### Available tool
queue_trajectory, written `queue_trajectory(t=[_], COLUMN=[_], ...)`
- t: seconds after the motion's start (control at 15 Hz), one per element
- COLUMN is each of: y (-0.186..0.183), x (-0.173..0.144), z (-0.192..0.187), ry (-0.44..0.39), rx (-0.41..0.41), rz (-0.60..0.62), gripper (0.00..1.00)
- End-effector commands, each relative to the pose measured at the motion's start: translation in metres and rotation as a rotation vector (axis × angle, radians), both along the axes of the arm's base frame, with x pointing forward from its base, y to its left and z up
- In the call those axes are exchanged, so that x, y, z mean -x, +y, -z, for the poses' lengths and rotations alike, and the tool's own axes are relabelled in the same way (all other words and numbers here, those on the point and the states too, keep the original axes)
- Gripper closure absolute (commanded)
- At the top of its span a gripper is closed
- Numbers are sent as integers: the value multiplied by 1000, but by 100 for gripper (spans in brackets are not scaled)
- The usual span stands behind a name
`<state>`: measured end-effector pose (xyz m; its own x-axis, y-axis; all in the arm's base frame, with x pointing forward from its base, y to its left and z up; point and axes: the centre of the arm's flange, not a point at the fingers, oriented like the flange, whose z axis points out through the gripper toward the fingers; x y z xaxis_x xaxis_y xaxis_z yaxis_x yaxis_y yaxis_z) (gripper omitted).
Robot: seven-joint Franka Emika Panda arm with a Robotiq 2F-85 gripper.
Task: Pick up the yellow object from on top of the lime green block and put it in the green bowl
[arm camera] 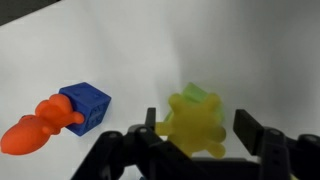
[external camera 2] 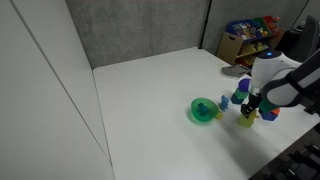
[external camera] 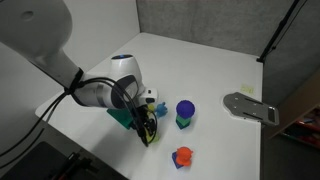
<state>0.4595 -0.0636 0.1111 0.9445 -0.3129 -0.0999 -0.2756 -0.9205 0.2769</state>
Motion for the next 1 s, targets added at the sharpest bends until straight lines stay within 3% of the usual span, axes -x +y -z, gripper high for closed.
queue_trajectory(t=[0.0,0.2,0.27,0.6,0.93], y=[0,1,3,15,30], x=[-5,-5,-5,-5,-16], z=[2,-1,-3,-23,-63], ry=[-14,-15,-16,-22,-62], rx=[35,41,38,13,-15], rz=[-1,-10,-15,-32,-47], gripper=[55,83,87,94,93])
